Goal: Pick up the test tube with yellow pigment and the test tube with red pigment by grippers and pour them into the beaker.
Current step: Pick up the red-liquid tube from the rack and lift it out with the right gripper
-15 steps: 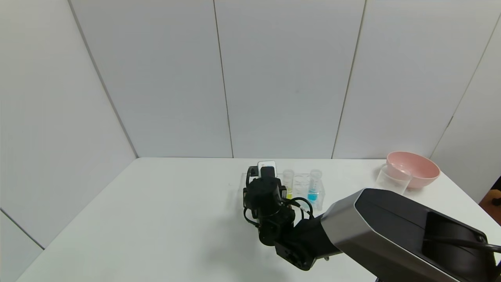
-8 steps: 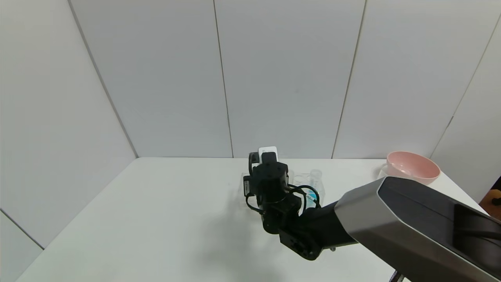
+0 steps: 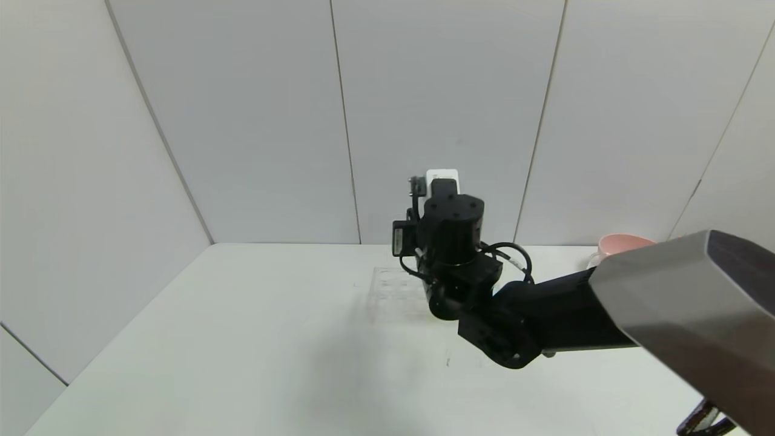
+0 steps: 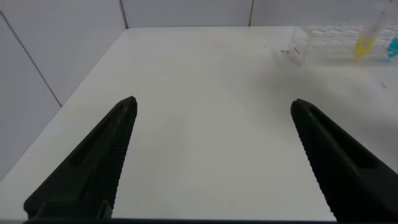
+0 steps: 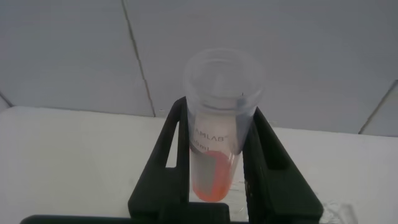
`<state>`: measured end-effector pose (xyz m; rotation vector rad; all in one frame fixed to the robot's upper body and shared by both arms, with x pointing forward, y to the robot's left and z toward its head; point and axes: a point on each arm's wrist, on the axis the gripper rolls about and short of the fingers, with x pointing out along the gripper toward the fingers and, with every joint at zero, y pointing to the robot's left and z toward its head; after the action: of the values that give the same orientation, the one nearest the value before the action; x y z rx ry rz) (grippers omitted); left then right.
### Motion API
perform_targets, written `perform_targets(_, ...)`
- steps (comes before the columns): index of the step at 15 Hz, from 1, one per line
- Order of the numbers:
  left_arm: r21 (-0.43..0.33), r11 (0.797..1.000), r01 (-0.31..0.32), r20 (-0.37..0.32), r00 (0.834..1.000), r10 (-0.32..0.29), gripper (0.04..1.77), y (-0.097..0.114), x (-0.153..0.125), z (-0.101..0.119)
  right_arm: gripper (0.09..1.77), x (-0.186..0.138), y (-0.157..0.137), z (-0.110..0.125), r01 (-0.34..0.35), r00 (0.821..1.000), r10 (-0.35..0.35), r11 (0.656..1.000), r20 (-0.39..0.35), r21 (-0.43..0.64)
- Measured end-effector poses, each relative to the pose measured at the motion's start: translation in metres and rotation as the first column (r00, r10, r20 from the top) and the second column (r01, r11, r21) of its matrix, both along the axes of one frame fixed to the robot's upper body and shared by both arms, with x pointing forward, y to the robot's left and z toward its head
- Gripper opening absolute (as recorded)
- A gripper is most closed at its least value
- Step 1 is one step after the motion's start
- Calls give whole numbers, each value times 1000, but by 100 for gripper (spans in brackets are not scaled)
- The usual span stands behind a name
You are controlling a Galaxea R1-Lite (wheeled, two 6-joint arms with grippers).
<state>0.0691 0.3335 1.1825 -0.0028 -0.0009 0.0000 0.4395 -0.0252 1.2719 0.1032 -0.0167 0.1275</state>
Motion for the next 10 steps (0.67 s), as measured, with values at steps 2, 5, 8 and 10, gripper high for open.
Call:
perform_targets(2, 0, 1000, 0, 0, 1000, 0, 176, 0, 0, 0, 55, 4, -26, 19, 18, 1000, -18, 1000, 20, 0)
perform_targets(5, 0, 1000, 0, 0, 1000, 0, 176, 0, 0, 0, 55, 11, -91, 46, -12, 999, 12, 1000, 42, -13)
perform_targets(8, 0, 1000, 0, 0, 1000, 0, 176, 0, 0, 0, 55, 15, -174, 64, -3, 998, 5, 1000, 58, -23)
perform_targets(10, 0, 1000, 0, 0, 1000, 0, 176, 0, 0, 0, 55, 14, -231, 70, 8, 998, -6, 999, 61, -34)
